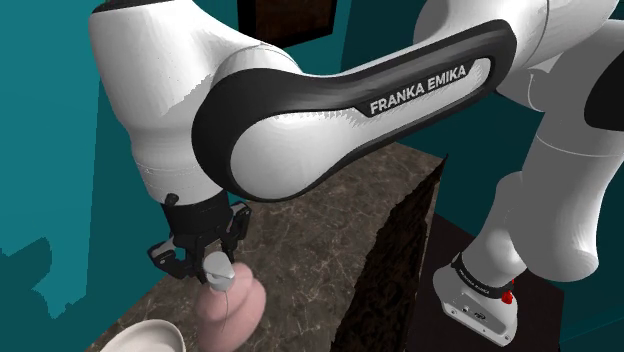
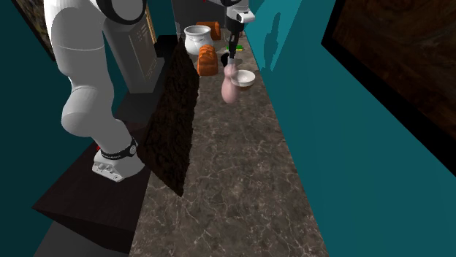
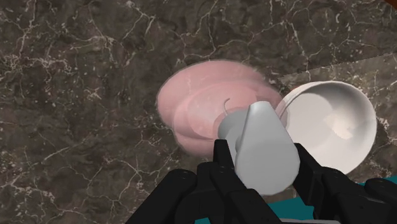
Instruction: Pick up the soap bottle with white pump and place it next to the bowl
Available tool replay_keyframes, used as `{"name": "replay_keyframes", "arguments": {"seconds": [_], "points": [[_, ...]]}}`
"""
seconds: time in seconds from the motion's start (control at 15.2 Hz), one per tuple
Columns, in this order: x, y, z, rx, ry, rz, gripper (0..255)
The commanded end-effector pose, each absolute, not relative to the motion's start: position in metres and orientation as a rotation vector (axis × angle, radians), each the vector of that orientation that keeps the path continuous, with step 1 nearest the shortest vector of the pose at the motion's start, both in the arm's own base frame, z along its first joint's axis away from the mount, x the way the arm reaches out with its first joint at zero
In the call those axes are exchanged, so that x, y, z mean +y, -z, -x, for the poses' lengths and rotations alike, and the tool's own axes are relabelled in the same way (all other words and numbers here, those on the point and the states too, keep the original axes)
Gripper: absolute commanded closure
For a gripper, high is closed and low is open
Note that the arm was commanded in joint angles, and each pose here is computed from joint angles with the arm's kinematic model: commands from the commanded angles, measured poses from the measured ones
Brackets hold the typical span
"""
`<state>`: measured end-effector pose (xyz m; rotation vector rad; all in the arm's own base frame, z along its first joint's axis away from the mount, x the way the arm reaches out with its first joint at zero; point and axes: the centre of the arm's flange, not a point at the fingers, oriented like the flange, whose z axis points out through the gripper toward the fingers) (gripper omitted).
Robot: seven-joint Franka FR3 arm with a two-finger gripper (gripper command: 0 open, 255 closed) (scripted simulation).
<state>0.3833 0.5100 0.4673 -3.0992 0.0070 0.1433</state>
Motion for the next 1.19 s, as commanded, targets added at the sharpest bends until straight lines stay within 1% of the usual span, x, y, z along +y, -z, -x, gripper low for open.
{"name": "replay_keyframes", "arguments": {"seconds": [0.0, 0.33, 0.59, 1.12], "points": [[0.510, -0.468, -0.383, 0.007, -0.142, 3.098, 0], [0.510, -0.468, -0.383, 0.007, -0.142, 3.098, 0], [0.508, -0.518, -0.388, 0.007, -0.142, 3.098, 0], [0.508, -0.518, -0.388, 0.007, -0.142, 3.098, 0]]}}
